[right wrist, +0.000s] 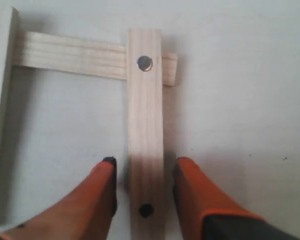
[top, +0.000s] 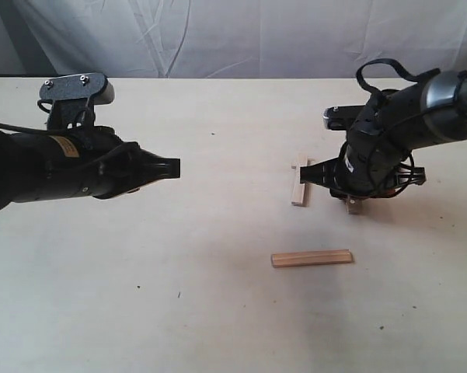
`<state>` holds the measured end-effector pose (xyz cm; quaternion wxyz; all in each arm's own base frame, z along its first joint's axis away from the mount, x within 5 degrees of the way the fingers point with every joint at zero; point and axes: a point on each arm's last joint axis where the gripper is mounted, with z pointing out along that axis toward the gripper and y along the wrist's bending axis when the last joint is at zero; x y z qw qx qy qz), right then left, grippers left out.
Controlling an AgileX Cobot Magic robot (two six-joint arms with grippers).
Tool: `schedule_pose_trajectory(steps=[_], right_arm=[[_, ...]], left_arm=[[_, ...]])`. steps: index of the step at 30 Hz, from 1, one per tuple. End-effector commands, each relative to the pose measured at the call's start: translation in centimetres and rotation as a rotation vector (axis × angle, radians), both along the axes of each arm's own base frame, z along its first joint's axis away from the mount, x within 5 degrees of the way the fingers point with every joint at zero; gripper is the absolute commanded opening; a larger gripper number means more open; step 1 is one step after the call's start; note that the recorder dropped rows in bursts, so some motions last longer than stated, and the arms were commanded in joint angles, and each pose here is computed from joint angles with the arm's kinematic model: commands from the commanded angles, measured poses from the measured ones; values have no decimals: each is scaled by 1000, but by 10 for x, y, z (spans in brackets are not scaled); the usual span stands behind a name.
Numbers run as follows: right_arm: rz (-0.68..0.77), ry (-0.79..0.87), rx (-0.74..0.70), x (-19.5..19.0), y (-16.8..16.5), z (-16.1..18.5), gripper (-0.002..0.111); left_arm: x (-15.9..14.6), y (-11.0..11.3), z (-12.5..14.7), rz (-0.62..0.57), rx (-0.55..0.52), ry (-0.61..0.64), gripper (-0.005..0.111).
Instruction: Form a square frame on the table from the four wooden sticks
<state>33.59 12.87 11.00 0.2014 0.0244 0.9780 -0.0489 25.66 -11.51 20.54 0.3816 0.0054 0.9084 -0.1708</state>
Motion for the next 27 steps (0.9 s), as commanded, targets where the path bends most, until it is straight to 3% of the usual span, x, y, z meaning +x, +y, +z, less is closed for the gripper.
schedule_pose_trajectory(steps=[1,4,8,12,17,20,27], right_arm=[[-7,-36,-9,0,-4,22,48],[67,-30,-16,-8,-3,47,48],[484,131,-19,-31,9,64,48],[751,287,82,-51,20,62,48],[1008,299,96,-68,30,48,48],[1117,251,11,-72,32,40,48],[1165,117,-71,-65,34,36,48]], left_arm=[[1,1,5,15,-17,-20,0],[1,1,5,15,-17,-20,0],[3,1,7,16,-21,-31,0],[5,1,11,-3,0,-48,0],[6,1,11,-16,14,-58,0],[6,1,11,-16,14,-58,0],[6,1,11,-16,14,-58,0]])
